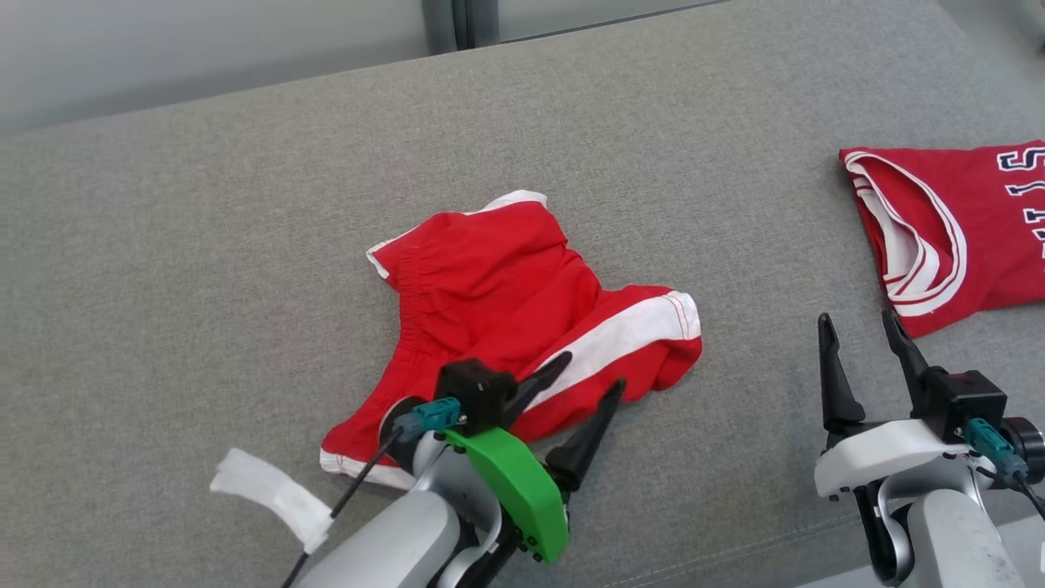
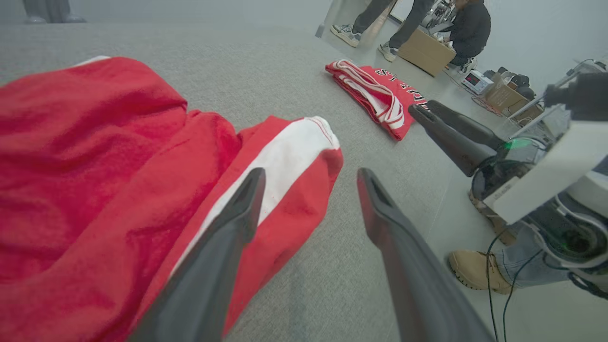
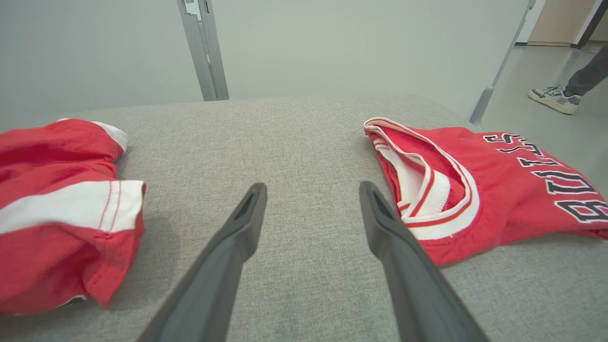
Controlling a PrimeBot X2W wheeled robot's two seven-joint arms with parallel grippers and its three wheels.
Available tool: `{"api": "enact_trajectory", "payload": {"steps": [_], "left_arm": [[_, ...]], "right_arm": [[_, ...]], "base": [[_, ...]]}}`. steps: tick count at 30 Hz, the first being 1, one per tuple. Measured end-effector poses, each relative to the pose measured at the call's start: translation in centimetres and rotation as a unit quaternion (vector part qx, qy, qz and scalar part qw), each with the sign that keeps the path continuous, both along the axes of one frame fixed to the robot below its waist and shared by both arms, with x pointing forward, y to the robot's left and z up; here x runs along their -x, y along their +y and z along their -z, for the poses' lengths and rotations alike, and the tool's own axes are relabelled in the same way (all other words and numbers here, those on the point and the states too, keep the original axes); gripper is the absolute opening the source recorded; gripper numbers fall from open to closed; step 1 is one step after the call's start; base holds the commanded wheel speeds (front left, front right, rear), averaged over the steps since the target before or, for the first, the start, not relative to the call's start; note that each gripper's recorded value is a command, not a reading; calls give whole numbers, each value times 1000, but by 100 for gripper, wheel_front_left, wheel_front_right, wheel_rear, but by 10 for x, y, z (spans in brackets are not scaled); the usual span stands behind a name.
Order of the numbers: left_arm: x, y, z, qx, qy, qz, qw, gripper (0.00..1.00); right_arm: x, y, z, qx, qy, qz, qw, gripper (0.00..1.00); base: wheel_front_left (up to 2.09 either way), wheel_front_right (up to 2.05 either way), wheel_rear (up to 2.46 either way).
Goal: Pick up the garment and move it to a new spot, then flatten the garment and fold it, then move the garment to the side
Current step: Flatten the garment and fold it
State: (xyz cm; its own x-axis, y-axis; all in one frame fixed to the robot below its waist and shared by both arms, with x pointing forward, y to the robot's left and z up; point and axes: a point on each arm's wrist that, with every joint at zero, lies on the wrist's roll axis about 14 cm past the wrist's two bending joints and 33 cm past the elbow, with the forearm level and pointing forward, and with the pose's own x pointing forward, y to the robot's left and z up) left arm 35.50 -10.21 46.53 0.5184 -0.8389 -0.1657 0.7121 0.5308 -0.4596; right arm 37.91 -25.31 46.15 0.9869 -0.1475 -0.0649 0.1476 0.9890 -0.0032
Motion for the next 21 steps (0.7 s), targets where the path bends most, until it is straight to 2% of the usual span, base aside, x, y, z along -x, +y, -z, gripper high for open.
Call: {"api": "enact_trajectory", "payload": {"steps": [5,10,21], "left_arm": [[-18,38,-23,8,-34,-69,997,100],[-30,96,-21,-20,-48,-158,986,100],[-9,227,5,-79,-42,-331,939,100]], "right_arm": [[0,0,-7,15,-7,-2,1000,100],[-5,8,-15,24,-20,-17,999,100],[-7,33,-14,29,-18,-59,998,100]], "base": [[0,0,0],[0,0,0],[0,0,0]]}}
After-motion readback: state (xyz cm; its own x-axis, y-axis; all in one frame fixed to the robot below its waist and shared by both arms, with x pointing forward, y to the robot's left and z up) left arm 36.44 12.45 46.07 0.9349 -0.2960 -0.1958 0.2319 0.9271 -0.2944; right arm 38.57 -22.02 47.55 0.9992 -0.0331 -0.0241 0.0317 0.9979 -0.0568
